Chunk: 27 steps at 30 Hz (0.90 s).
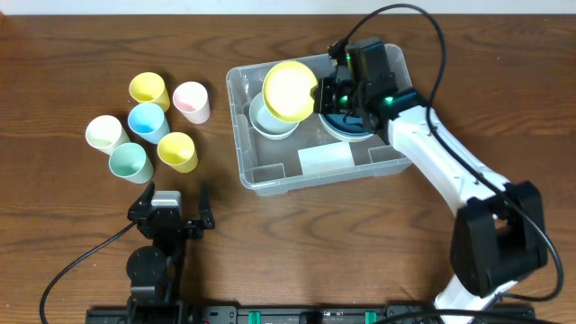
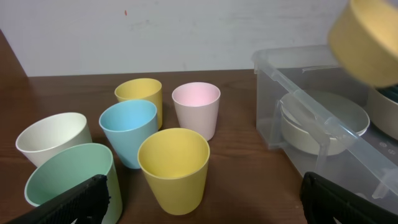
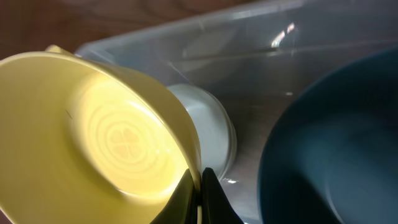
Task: Pack container
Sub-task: 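Carry the yellow bowl into the container and stack it on the white bowls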
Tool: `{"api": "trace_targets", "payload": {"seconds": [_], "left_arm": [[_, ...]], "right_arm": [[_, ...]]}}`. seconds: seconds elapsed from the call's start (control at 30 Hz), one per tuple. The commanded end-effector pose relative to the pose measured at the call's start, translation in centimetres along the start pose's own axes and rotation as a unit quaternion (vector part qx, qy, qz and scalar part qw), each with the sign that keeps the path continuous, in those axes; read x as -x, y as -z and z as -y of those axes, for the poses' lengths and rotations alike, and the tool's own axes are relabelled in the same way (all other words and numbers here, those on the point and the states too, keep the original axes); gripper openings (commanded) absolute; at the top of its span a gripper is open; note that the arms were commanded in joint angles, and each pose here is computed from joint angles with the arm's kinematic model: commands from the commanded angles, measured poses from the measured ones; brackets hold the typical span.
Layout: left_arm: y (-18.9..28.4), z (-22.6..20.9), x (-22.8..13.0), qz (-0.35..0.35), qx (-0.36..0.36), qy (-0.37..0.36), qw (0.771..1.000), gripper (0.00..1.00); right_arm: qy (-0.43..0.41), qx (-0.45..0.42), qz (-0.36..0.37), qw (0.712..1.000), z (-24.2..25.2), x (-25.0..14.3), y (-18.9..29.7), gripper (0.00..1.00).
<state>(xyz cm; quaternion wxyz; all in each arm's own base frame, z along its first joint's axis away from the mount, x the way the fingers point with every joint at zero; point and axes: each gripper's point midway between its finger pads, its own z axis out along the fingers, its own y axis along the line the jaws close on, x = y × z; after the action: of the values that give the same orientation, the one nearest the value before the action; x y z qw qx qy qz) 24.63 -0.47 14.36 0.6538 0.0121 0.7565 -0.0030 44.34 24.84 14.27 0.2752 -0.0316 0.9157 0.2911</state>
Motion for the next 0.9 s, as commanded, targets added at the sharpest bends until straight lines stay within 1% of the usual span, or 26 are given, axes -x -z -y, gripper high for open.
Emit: {"api": "trace_targets", "payload": {"seconds": [0.0,0.4,0.7,0.8,0.87], "left_arm": [[-0.1,0.1,-1.6,-0.026,-0.001,-0.001,1.0,0.98],[-0.1,0.1,-1.6,-0.026,-0.001,-0.001,1.0,0.98],[-0.1,0.1,-1.6,-0.026,-0.001,-0.001,1.0,0.98],[-0.1,0.1,-1.6,-0.026,-0.001,-0.001,1.0,0.98],[-0.1,0.1,-1.6,-0.026,-0.001,-0.001,1.0,0.98]], "right_arm": [[0.021,0.006,0.001,1.0,-1.1,0.0,-0.8,0.01],[0.032,-0.005,-0.022,0.999,-1.2,-2.1,-3.1,0.02],[0.033,-0.006,-0.026,0.999,-1.0,-2.4,-3.9,0.02],[0.035,-0.006,-0.021,0.999,-1.1,-2.2,-3.9,0.22],[0.035,-0.006,-0.019,0.999,-1.1,-2.1,-3.9,0.31]]}}
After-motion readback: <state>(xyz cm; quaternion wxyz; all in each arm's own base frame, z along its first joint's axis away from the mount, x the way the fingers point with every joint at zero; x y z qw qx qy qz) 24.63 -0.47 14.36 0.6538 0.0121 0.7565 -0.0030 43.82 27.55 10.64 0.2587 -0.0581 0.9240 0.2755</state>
